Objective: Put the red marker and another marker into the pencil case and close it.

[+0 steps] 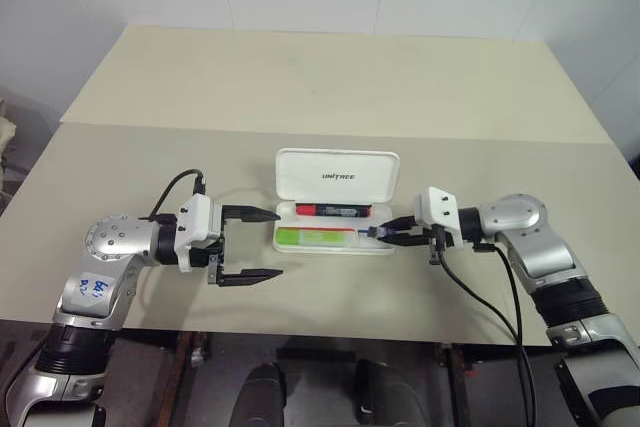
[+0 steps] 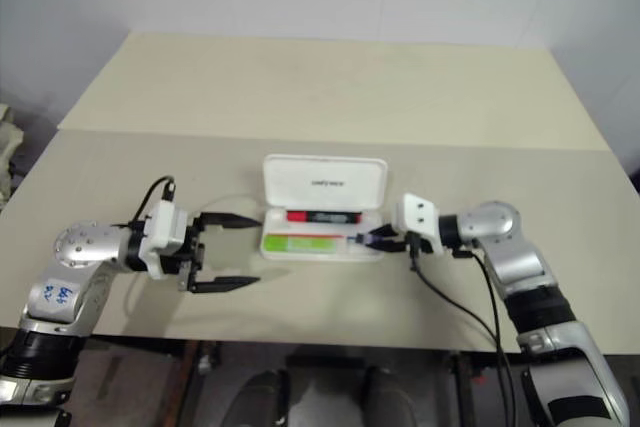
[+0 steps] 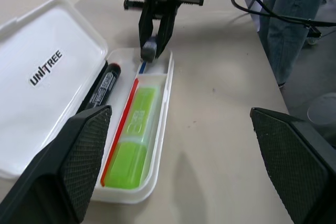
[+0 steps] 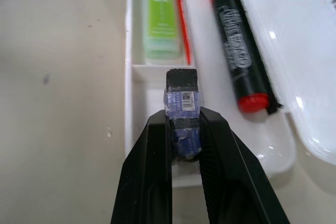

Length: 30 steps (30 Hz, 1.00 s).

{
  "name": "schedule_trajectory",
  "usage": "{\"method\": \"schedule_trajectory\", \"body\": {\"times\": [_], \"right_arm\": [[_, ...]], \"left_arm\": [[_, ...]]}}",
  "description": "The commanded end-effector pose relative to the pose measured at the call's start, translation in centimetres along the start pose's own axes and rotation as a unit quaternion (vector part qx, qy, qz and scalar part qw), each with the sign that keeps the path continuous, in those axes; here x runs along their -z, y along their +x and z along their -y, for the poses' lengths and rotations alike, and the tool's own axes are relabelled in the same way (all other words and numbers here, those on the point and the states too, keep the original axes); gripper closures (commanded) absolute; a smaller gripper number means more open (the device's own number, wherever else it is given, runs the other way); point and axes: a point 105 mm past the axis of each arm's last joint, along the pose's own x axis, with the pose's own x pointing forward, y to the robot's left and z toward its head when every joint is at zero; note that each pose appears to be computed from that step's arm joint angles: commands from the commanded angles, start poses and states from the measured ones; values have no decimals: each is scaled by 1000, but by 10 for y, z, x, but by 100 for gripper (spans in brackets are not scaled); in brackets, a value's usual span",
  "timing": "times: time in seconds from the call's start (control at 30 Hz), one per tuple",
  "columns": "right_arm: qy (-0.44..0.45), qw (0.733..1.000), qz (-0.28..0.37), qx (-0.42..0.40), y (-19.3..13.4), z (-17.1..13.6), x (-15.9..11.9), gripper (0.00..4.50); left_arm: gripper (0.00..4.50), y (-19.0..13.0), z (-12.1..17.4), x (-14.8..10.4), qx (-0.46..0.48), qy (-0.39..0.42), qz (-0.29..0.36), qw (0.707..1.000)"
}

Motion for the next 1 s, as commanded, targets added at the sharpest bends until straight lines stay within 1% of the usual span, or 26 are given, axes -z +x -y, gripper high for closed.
{"method": "schedule_trajectory", "body": {"times": [0.03, 0.2, 0.23, 0.3, 0.33, 0.37, 0.43, 0.53, 0.57, 0.67, 0.77, 0.87, 1.0], "right_arm": [[-9, 1000, -2, -7, -1, 4, -4, 414], [-17, 1000, -2, 1, 4, 9, -5, 414], [-28, 1000, 6, 7, 6, 12, -9, 339], [-25, 999, 22, 12, 9, 16, -16, 277], [-32, 999, 28, 20, 10, 19, -20, 230], [-30, 999, 33, 21, 12, 20, -23, 208], [-38, 998, 35, 21, 13, 20, -26, 128], [-42, 998, 43, 25, 12, 22, -32, 22], [-41, 998, 46, 26, 12, 23, -33, 3], [-39, 995, 77, 40, 0, 29, -52, 3], [-24, 994, 94, 50, -19, 24, -59, 3], [-8, 994, 94, 57, -33, 15, -56, 3], [12, 989, 91, 113, -63, 8, -43, 3]], "left_arm": [[0, -4, -1, -10, -10, 25, 1, 1000], [0, -5, -2, -11, -16, 26, 0, 1000], [0, -5, -3, -10, -17, 26, -1, 1000], [0, -6, -3, -10, -19, 26, -2, 999], [0, -6, -4, -10, -19, 26, -2, 999], [0, -6, -4, -10, -20, 26, -2, 999], [0, -6, -5, -10, -21, 27, -3, 999], [0, -5, -6, -11, -22, 28, -2, 999], [0, -5, -6, -11, -22, 27, -2, 999], [0, -5, -8, -10, -22, 26, -2, 999], [0, -5, -9, -11, -23, 24, 1, 999], [0, -6, -10, -11, -26, 22, 5, 999], [0, -9, -17, -13, -42, 19, 14, 999]]}}
